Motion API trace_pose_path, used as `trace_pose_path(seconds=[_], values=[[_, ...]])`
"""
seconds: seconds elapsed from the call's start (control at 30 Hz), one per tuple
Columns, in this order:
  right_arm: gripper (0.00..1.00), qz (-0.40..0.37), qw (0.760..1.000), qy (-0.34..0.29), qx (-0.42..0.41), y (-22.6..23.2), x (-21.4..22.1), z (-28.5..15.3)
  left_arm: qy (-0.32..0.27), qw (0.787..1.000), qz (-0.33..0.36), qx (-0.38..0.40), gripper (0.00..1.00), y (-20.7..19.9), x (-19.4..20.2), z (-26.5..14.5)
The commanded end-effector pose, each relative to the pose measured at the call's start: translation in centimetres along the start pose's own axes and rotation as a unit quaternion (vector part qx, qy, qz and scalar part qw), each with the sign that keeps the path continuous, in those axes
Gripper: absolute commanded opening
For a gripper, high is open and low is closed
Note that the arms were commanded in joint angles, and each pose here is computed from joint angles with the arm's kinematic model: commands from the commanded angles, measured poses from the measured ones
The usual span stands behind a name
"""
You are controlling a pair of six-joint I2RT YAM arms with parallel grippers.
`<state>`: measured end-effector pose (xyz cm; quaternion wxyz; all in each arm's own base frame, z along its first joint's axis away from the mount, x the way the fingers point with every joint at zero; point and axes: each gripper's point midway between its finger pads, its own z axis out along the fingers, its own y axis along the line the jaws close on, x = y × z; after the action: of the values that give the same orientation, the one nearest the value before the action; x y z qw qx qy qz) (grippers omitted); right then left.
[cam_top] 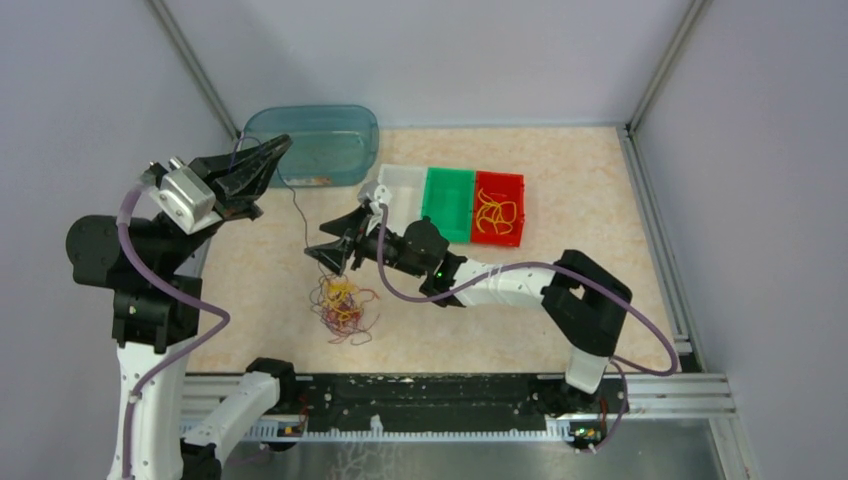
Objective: Untangle the cables
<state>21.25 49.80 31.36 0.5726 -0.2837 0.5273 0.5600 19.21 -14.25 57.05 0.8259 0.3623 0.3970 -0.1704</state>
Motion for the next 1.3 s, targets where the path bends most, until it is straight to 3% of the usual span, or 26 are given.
trace_pose_path(seconds=[0.0,0.17,0.43,0.63,1.03,1.27], values=[[0.64,-0.007,0.999,-0.032,-0.038,1.8,-1.3,0.4,-0.012,1.000,0.000,0.007,0.00,-0.4,-1.3,-0.2],[0.63,-0.001,0.999,-0.014,-0.031,1.5,-0.1,0.1,-0.014,1.000,-0.002,0.008,0.00,-0.3,-1.5,-0.1],[0.68,-0.011,0.995,-0.003,0.095,-3.1,-1.5,-5.6,-0.012,1.000,-0.002,0.006,0.00,-0.3,-1.2,-0.2],[0.69,-0.039,0.997,-0.020,0.056,-0.2,-2.8,-9.3,-0.015,1.000,-0.002,0.009,0.00,-0.4,-1.3,-0.1],[0.67,-0.043,0.998,-0.007,-0.049,3.2,-1.5,-1.9,-0.010,1.000,-0.011,0.000,0.00,-0.1,-1.3,0.0],[0.62,-0.032,0.999,0.039,-0.003,0.5,3.5,0.1,-0.018,1.000,-0.003,0.002,0.00,-0.1,-2.0,0.0]])
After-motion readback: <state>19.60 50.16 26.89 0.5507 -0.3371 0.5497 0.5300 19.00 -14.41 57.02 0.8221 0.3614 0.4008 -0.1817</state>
